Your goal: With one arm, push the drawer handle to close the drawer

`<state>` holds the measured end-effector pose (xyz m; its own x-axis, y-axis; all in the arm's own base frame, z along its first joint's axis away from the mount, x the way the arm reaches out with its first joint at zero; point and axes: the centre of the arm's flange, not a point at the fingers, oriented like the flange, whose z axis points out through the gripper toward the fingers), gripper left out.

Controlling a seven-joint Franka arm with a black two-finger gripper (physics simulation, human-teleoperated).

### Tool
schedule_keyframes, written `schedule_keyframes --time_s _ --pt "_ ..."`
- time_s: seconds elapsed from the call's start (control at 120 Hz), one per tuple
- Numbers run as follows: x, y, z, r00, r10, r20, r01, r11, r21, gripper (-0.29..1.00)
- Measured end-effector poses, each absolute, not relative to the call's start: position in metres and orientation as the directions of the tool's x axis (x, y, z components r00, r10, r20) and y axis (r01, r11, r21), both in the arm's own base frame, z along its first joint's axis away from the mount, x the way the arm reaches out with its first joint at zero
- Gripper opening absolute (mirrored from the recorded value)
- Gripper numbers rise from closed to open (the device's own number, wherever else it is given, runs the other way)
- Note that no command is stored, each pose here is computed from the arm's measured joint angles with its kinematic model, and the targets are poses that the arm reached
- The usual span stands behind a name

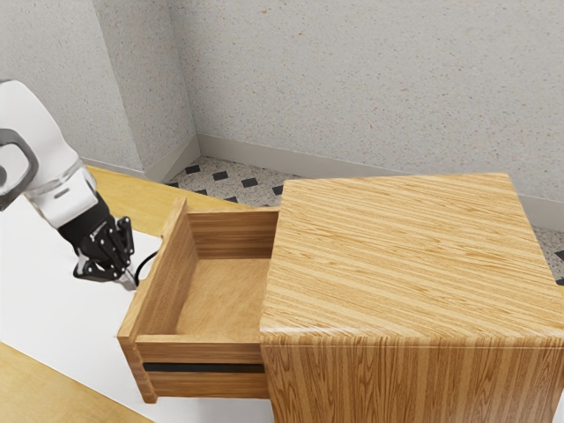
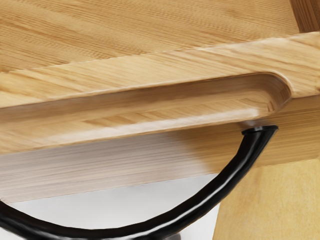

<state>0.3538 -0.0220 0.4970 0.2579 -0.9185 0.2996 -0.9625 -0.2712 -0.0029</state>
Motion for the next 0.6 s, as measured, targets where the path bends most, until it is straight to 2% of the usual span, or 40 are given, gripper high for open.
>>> schedule_keyframes --time_s 0.6 --pt "0.391 -0.062 0.489 0.255 -0.920 0.296 -0.966 -0.259 0.029 -0.08"
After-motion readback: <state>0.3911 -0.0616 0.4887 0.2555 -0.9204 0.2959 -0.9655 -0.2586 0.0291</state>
